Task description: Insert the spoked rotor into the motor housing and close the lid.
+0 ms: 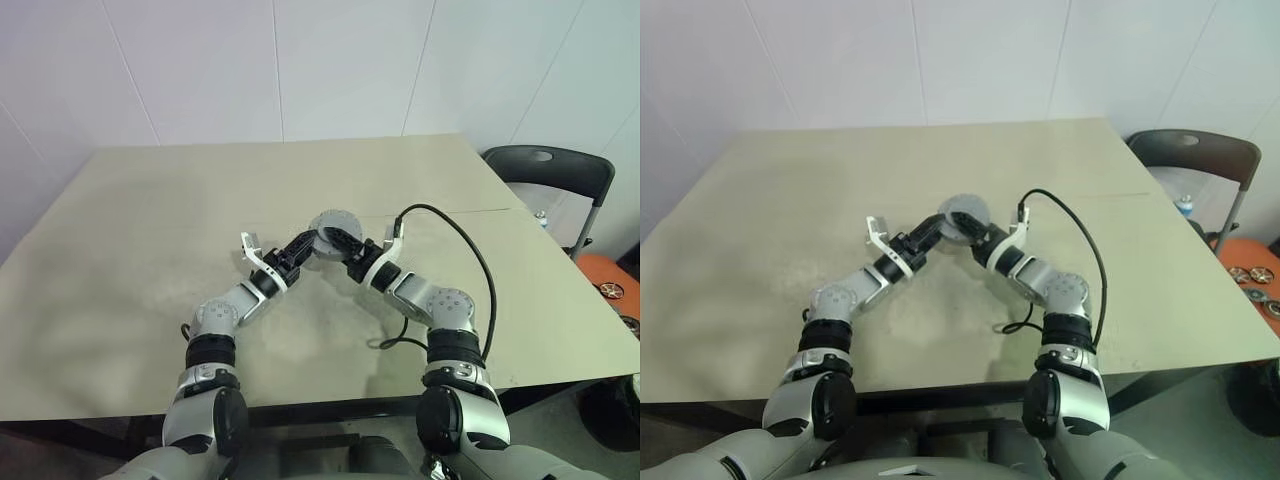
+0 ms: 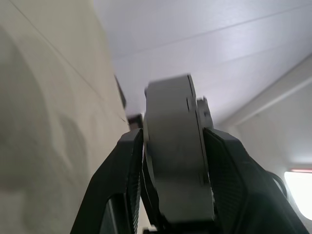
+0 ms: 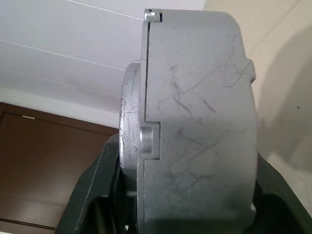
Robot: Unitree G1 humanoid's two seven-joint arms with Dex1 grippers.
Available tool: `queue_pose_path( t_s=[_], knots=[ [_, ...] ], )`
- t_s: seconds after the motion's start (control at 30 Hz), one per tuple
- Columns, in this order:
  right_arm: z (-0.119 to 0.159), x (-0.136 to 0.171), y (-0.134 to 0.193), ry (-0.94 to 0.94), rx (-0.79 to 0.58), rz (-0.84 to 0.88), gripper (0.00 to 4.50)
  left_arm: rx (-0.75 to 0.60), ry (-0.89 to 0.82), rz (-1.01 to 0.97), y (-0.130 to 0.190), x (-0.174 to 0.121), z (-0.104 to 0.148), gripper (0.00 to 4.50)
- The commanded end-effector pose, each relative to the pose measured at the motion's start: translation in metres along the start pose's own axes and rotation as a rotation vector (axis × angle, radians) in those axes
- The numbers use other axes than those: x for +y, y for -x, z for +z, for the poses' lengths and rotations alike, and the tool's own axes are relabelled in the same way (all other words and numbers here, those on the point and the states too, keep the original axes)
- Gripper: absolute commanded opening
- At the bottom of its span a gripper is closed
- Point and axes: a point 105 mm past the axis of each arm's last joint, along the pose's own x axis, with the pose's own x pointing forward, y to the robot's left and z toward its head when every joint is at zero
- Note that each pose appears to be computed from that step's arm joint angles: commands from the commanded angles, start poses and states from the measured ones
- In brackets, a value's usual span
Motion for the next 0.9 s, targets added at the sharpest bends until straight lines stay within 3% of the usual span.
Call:
queue_pose_path(
  t_s=[0.03, 0.13, 0.33, 0.9],
  knots=[
    [-0.009, 0.030, -0.013, 0.025, 0.048, 0.117, 2.09, 0.062, 0.029, -0.075, -0.011, -0.015, -0.015, 2.03],
    [-0.010, 0.030, -0.013, 0.025, 0.052, 0.118, 2.09, 0.059, 0.028, -0.096, -0.011, -0.018, -0.014, 2.57],
    [-0.011, 0.029, -0.013, 0.025, 0.059, 0.117, 2.09, 0.049, 0.018, -0.096, -0.012, -0.018, -0.012, 4.49],
    [-0.020, 0.040, -0.012, 0.039, 0.118, 0.181, 2.09, -0.062, -0.005, -0.077, -0.016, -0.014, 0.007, 4.49]
  ],
)
